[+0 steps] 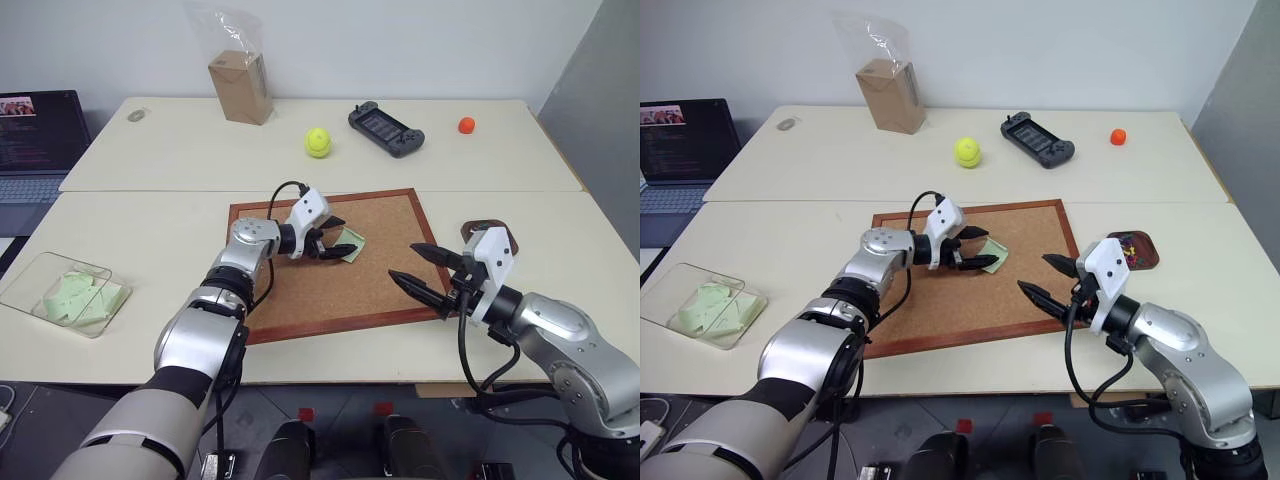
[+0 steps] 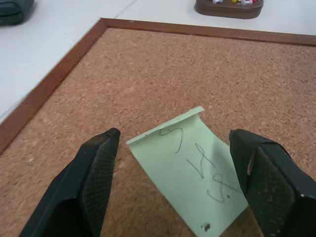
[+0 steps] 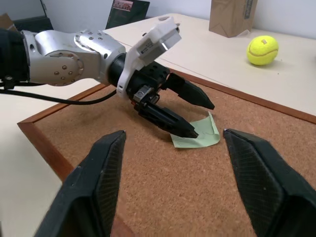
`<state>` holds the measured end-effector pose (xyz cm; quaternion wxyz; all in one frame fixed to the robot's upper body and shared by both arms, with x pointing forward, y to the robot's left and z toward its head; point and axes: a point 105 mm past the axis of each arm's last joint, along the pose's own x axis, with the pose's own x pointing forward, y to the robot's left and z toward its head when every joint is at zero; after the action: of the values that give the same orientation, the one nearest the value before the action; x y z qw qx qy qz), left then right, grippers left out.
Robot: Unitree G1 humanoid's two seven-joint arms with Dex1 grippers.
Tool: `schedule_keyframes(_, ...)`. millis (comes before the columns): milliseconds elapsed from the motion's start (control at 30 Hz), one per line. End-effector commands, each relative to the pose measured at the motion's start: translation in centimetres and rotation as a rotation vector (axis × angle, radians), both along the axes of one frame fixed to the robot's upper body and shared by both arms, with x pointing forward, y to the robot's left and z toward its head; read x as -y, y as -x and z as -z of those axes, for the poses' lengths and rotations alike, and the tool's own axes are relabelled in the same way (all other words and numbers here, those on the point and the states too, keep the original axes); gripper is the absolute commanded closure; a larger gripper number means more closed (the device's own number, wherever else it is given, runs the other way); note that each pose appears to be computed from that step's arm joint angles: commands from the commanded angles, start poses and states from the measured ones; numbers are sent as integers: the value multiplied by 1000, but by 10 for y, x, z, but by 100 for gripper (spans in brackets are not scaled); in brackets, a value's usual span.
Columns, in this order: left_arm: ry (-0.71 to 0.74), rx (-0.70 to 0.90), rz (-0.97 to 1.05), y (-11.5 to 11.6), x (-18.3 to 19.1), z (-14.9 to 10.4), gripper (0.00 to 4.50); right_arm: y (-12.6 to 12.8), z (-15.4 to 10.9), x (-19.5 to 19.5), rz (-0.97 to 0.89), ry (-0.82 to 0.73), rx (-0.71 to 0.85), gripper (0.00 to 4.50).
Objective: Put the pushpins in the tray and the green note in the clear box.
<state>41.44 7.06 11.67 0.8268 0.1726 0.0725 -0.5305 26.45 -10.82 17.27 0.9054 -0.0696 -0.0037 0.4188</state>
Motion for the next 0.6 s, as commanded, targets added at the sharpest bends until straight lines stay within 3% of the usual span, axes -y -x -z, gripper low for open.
schedule_keyframes(33,-9,43,-3,-5,7,-11,76,8,-15,3,17,-5,48,17)
schedule_keyframes(300,-43,50,-73,-12,11,-5,76,9,-18,5,53,-2,46,5)
schedule_keyframes(600,-24,63,-81,-14,14,-10,226,6,-18,5,68,-8,41,0)
